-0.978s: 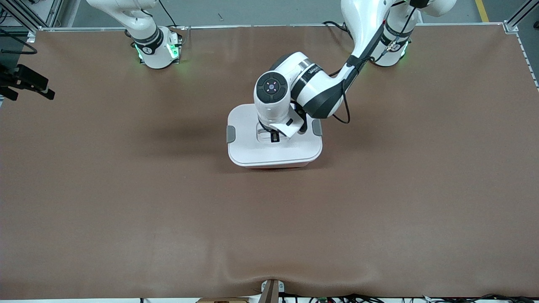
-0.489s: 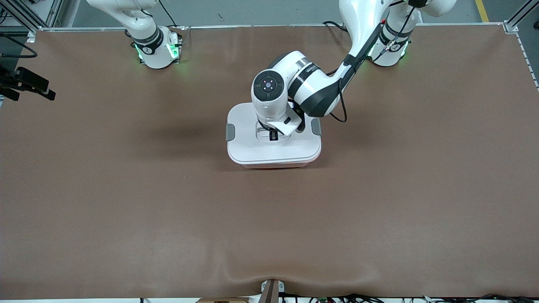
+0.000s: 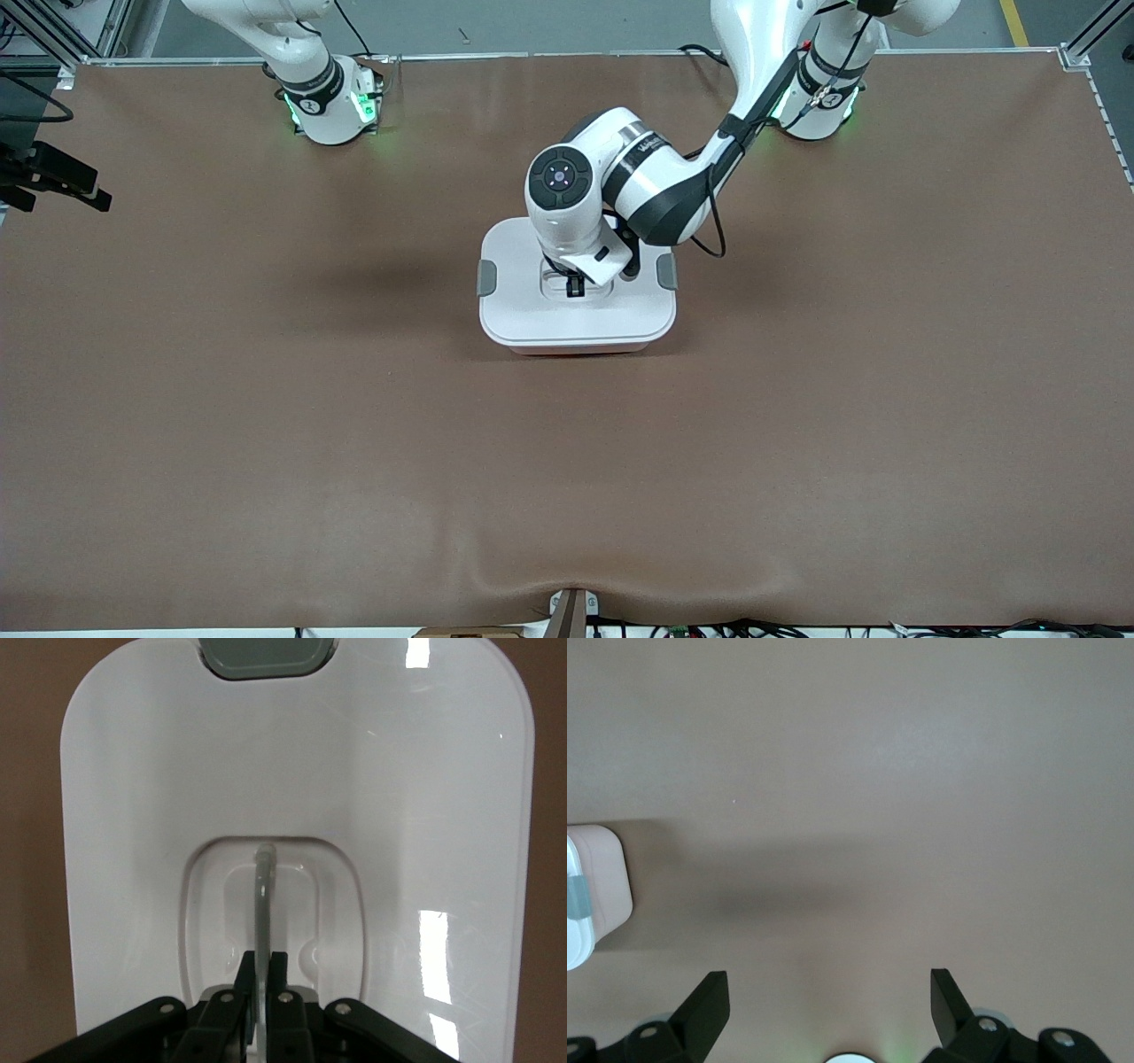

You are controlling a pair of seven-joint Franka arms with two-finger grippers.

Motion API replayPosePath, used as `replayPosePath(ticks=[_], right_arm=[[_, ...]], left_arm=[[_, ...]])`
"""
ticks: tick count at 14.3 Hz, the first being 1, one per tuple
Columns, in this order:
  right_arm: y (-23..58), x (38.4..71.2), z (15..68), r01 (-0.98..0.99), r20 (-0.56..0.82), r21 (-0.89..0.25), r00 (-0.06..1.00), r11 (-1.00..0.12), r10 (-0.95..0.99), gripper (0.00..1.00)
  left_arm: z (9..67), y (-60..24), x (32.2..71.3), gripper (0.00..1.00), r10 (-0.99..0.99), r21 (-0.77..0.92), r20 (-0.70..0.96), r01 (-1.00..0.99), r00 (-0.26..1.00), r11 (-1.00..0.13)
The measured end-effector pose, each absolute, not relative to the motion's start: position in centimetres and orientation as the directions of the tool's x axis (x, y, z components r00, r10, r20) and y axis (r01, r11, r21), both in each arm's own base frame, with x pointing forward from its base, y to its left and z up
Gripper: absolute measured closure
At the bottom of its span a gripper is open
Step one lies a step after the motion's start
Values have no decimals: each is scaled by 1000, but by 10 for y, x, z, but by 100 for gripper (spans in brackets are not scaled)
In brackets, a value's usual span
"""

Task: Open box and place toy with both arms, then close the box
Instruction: 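Press the lid down onto the box and release the handle with the left gripper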

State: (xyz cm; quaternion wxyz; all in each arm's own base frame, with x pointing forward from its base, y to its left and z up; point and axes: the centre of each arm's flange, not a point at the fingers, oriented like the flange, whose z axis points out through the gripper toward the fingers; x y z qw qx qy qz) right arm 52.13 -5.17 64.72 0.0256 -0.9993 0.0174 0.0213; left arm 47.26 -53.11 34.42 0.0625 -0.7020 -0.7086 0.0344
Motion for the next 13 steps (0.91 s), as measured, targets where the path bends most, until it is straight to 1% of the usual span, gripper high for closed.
replayPosePath(ticks=[5,6,7,8,10,13], right_arm=[[-52,523,643,-35,-46,-47,998,-998,-33,0],[-51,524,643,-35,-46,-46,998,-998,-33,0],[-51,524,643,-34,-45,-46,998,-998,-32,0],[-51,524,643,-33,-44,-46,999,-998,-31,0],[-52,524,643,-32,-44,-45,999,-999,-30,0],[-53,524,642,-33,-45,-43,998,-999,-31,0]], left_arm=[[343,-533,470,93,999,-128,49,992,4,2],[341,-533,469,89,999,-131,52,991,6,1],[339,-533,468,89,998,-133,55,991,8,0],[341,-533,468,84,998,-132,53,991,16,-9],[364,-524,476,63,997,-118,36,991,68,-64],[429,-466,511,32,995,-112,22,989,102,-99]])
